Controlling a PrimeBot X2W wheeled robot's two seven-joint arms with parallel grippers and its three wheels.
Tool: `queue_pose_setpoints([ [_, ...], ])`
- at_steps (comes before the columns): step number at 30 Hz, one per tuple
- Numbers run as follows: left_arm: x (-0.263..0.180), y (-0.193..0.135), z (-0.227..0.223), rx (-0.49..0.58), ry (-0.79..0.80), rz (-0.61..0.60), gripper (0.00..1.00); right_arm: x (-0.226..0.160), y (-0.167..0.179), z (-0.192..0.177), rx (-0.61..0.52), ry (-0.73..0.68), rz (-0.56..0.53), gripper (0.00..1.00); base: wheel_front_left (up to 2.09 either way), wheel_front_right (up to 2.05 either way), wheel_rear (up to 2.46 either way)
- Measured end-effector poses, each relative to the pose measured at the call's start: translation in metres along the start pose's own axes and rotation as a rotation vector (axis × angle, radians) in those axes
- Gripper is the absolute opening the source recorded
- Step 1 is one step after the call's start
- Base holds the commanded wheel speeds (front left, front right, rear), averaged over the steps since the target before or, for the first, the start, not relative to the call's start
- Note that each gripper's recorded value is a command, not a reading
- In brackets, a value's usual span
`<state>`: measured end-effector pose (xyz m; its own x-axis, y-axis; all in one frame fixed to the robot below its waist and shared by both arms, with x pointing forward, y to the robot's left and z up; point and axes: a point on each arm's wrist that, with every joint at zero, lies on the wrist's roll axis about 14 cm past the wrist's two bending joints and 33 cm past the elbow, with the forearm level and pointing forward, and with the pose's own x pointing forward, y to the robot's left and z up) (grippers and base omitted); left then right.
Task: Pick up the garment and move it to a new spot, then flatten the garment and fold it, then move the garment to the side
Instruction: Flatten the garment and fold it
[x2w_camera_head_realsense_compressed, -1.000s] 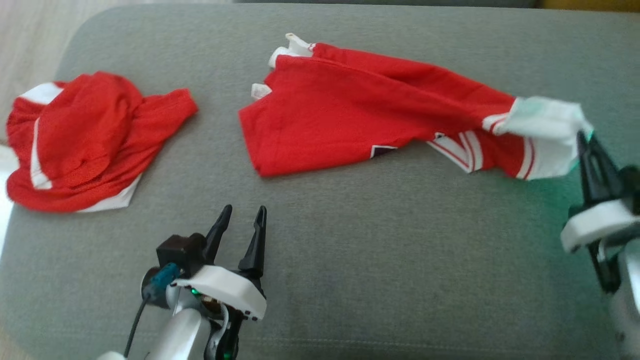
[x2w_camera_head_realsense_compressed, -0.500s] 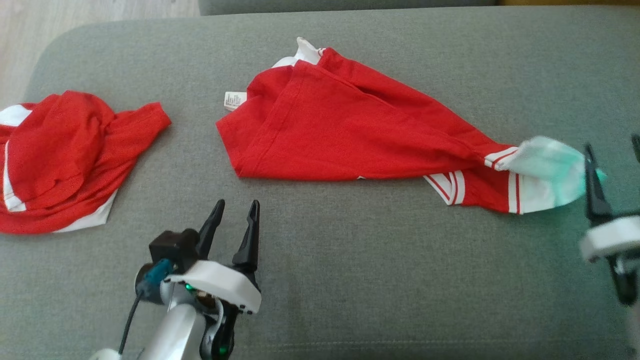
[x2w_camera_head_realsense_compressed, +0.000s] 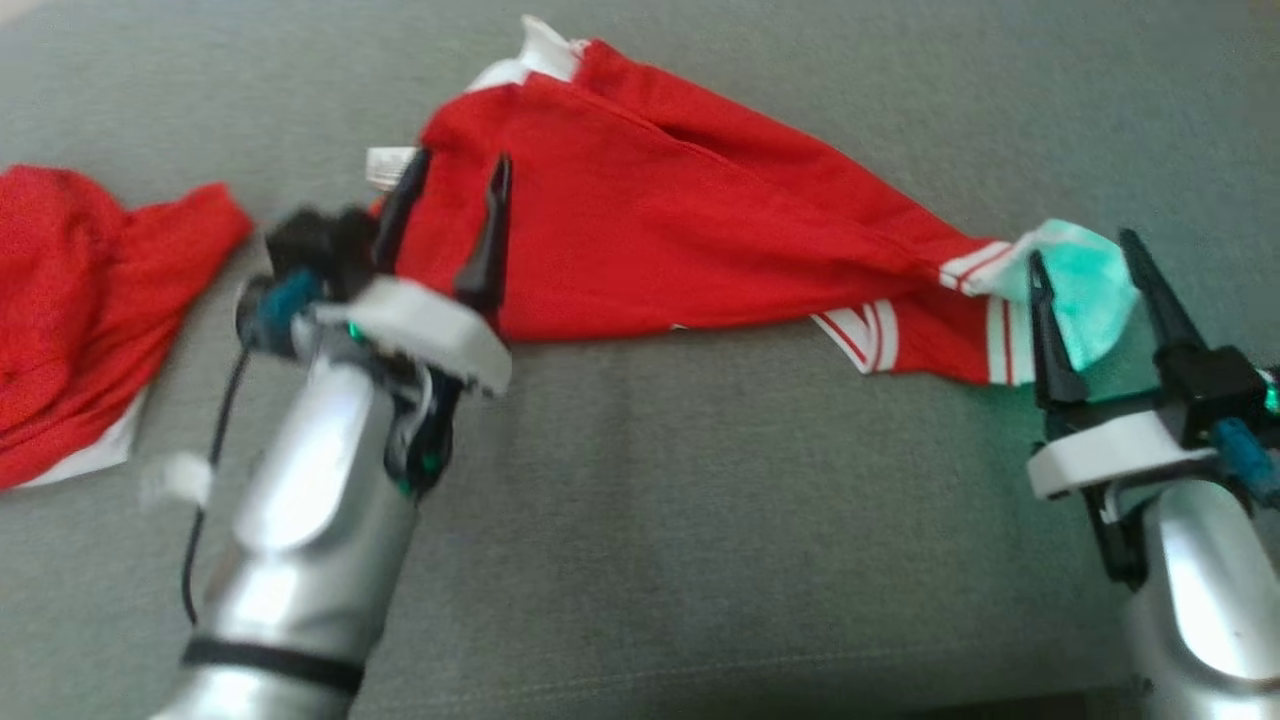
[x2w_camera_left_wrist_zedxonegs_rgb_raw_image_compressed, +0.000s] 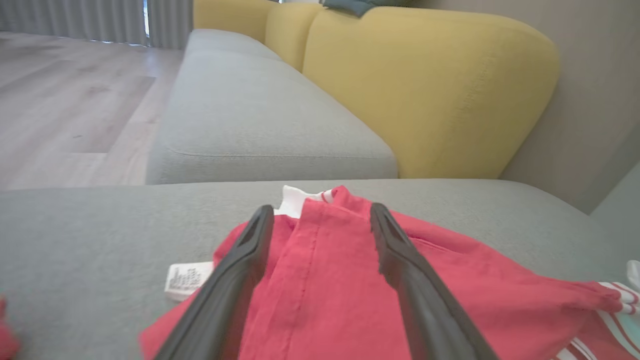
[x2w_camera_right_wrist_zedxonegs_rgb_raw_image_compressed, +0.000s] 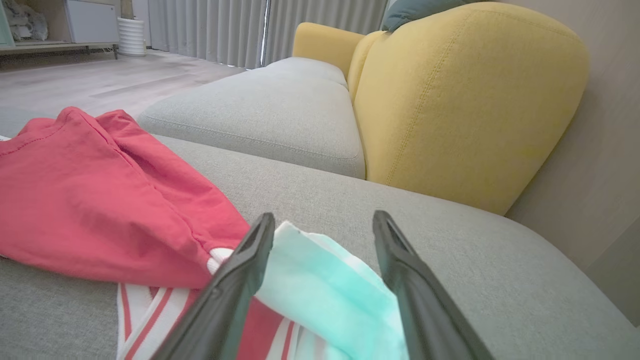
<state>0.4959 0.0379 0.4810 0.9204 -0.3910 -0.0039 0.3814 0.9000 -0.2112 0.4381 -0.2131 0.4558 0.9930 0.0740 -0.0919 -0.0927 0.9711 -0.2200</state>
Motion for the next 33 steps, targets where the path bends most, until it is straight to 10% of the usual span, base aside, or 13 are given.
queue_pose_setpoints([
  [30,0.083,-0.001,-0.082,-0.046,0.254,-0.085,1.00,0.012,0.001,-0.009,0.038,0.014,-0.031,1.00,0.00,0.00,0.00],
  [31,0.084,-0.002,-0.081,-0.055,0.252,-0.085,0.92,0.013,0.001,-0.009,0.041,0.013,-0.032,1.00,0.00,0.00,0.00],
  [33,0.085,-0.004,-0.080,-0.058,0.245,-0.097,0.19,0.015,0.000,-0.008,0.042,0.009,-0.032,1.00,0.00,0.00,0.00],
])
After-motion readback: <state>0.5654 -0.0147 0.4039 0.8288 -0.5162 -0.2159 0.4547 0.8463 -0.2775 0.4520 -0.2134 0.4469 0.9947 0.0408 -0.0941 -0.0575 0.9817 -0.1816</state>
